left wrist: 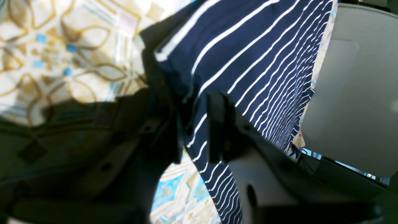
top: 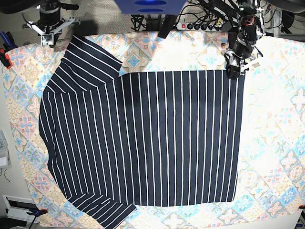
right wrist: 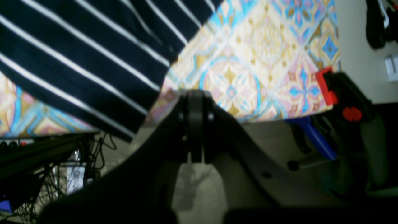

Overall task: Fold the T-shirt properly
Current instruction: 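Lower the right gripper onto the folded sleeve corner and grasp it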

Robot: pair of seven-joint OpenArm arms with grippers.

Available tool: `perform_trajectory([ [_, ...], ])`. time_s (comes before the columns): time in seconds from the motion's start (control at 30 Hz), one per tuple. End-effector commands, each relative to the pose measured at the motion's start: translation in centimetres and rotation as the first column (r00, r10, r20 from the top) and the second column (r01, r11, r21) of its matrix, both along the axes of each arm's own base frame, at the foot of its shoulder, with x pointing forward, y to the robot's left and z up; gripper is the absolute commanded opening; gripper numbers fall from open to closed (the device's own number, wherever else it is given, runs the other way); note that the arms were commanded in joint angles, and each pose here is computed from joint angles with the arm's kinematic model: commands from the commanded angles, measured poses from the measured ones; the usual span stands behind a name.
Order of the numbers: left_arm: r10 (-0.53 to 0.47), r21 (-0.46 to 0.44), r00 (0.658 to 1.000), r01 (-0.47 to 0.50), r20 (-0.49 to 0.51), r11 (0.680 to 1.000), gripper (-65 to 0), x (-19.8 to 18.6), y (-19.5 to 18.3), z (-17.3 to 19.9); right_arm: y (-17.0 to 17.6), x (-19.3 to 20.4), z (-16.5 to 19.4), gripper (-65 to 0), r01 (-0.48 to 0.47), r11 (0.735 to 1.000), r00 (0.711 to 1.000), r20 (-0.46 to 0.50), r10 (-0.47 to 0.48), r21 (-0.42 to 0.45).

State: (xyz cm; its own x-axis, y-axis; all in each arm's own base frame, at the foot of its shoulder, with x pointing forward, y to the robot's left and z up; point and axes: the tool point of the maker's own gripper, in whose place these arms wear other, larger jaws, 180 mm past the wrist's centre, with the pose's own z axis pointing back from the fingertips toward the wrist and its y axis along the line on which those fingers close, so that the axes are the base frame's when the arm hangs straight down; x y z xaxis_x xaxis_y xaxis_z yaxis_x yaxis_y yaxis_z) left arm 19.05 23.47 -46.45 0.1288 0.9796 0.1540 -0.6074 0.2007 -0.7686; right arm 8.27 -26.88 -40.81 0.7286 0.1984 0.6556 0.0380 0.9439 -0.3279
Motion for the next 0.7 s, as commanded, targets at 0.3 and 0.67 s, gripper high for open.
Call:
perform_trajectory([
  [0.3,-0.043,-0.015,0.999,0.043,0.015,0.999,-65.0,0.3,-0.3,0.6,2.3,1.5,0.3,-55.9,-0.041,0.998,0.999,0.024,0.04,0.041],
  [0.67,-0.042,-0.011,0.999,0.042,0.015,0.999,-65.0,0.2,-0.2,0.6,7.4,3.9,0.1,-41.5,-0.121,0.983,0.992,0.062,0.113,0.14],
])
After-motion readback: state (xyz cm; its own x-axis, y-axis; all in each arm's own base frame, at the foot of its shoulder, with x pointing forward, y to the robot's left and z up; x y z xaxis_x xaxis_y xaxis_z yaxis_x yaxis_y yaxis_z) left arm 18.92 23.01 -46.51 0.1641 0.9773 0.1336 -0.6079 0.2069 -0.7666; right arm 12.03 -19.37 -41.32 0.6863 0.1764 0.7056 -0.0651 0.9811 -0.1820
